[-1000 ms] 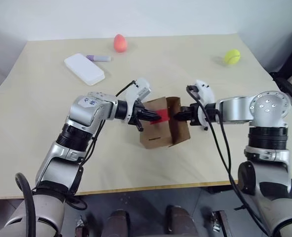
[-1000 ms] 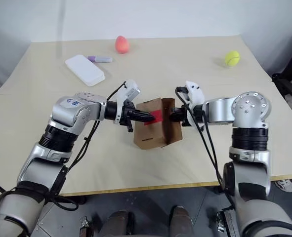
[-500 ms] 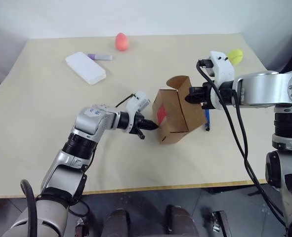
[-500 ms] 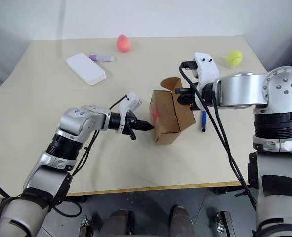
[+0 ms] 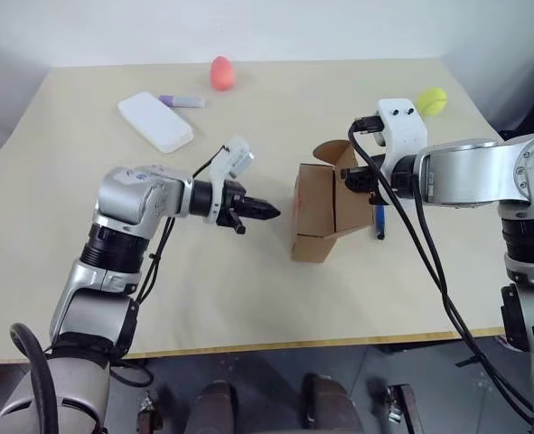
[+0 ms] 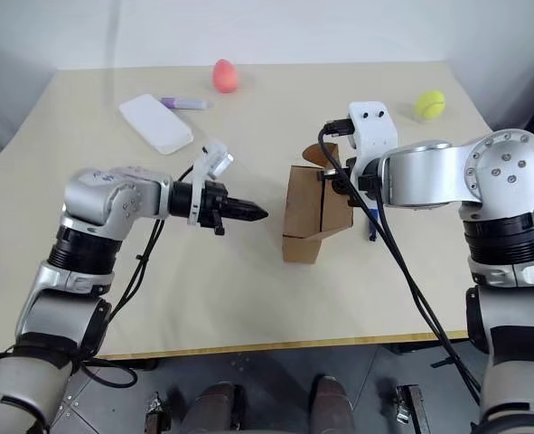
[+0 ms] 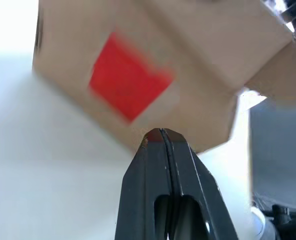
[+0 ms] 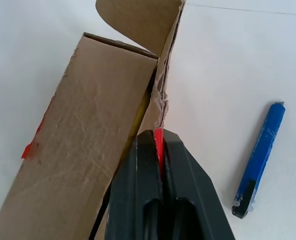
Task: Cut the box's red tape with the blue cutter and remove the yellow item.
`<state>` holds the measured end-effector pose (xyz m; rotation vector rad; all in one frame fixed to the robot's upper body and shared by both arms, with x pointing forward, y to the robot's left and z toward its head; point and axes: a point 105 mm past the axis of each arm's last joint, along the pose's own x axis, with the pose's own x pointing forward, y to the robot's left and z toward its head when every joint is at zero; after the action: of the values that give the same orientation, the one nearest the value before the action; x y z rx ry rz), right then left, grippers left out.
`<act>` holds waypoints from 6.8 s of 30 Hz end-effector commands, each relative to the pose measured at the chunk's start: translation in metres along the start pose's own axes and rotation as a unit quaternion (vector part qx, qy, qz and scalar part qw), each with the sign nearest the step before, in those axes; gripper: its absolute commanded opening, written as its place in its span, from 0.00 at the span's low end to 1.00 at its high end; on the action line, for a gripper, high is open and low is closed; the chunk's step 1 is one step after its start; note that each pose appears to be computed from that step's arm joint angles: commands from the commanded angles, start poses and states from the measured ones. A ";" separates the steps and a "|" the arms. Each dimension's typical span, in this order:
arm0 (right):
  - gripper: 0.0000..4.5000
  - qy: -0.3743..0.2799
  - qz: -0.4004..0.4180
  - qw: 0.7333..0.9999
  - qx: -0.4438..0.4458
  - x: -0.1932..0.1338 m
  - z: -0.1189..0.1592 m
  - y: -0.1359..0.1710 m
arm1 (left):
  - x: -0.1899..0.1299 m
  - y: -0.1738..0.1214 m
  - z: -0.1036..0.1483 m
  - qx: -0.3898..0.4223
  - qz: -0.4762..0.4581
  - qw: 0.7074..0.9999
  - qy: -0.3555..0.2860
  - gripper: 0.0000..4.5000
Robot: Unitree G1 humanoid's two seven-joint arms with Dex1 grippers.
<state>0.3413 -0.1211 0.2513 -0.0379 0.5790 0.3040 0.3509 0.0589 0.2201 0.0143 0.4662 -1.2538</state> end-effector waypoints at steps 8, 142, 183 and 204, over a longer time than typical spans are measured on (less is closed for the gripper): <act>0.00 0.026 0.030 0.998 -0.045 0.006 -0.014 0.019 | 0.056 -0.002 0.020 0.094 -0.005 0.995 -0.017 0.00; 1.00 -0.268 0.216 0.902 -0.260 -0.115 -0.099 -0.099 | 0.027 -0.013 0.058 0.222 -0.025 0.973 0.064 0.00; 1.00 -0.239 0.287 0.887 -0.272 -0.106 -0.079 -0.122 | -0.155 0.064 -0.031 -0.003 0.330 0.943 0.038 0.40; 1.00 -0.234 0.316 0.876 -0.278 -0.079 -0.070 -0.126 | -0.198 0.029 -0.031 0.143 0.292 0.940 -0.099 0.99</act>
<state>0.2807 -0.2694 0.2225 -0.2989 -0.0005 1.0727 0.3307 0.2619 0.2288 0.2010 0.2613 -0.6692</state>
